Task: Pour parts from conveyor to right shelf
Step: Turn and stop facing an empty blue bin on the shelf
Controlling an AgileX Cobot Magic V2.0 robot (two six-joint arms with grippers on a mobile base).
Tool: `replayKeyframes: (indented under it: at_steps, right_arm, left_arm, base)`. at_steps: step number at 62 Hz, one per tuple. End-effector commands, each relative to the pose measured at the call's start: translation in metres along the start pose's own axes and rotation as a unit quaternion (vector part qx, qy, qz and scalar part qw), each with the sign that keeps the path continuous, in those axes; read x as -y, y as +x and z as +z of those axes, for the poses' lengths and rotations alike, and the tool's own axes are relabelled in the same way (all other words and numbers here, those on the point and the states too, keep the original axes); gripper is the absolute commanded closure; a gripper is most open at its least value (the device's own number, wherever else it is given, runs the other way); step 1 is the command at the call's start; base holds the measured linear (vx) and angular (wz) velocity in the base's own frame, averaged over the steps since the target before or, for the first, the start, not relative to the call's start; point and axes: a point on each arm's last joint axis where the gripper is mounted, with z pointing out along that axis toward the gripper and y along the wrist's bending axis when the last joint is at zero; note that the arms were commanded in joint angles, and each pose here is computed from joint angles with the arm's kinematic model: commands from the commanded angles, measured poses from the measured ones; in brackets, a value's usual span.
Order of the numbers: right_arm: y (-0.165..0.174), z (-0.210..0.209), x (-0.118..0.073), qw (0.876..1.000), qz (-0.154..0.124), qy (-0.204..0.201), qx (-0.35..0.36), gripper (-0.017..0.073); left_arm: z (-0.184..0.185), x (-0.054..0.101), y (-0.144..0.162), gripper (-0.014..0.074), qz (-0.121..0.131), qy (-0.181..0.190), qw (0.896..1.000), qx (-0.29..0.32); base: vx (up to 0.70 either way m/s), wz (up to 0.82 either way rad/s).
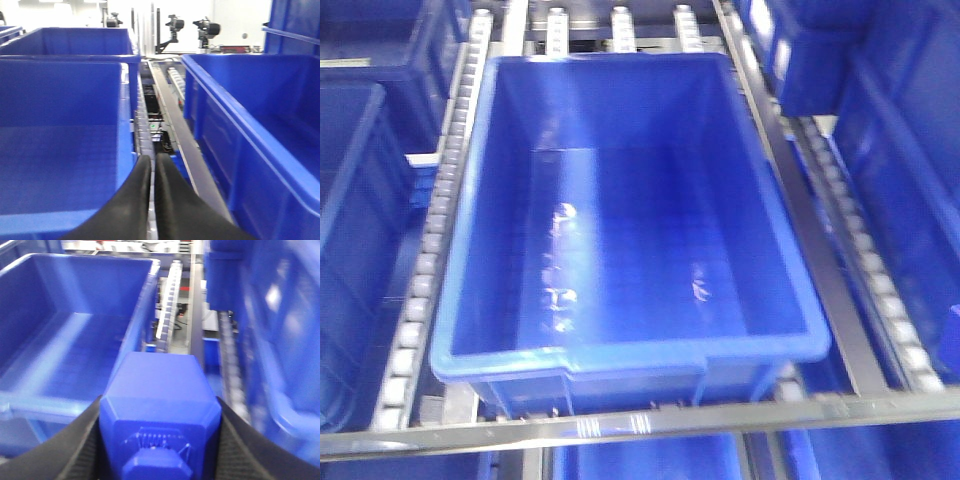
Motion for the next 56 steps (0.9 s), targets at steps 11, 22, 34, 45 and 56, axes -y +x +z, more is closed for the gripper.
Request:
replayKeyframes:
  at_steps: [11, 22, 34, 45, 56]
  right_arm:
    - [-0.014, -0.0006, 0.0016, 0.999, -0.001, 0.008, 0.04, 0.0564]
    - [-0.014, -0.0006, 0.0016, 0.999, -0.001, 0.008, 0.04, 0.0564]
    - [-0.014, -0.0006, 0.0016, 0.999, -0.001, 0.008, 0.04, 0.0564]
    - [-0.014, -0.0006, 0.0016, 0.999, -0.001, 0.008, 0.04, 0.0564]
    - [-0.014, -0.0006, 0.0016, 0.999, -0.001, 0.008, 0.04, 0.0564]
  left_arm:
    - [0.0, 0.0001, 0.0028, 0.0599, -0.004, -0.001, 1.0, 0.029]
    - [0.0, 0.0001, 0.0028, 0.0599, -0.004, -0.001, 1.0, 0.029]
    - [0.0, 0.0001, 0.0028, 0.0599, -0.004, -0.001, 1.0, 0.029]
    - [0.0, 0.0001, 0.0028, 0.0599, -0.004, -0.001, 1.0, 0.029]
    - [0.0, 0.0001, 0.0028, 0.0599, -0.004, -0.001, 1.0, 0.029]
  base:
    - [0.15, 0.17]
    - [0.14, 0.04]
    - [0.11, 0.0]
    - [0.09, 0.0]
    - [0.06, 0.01]
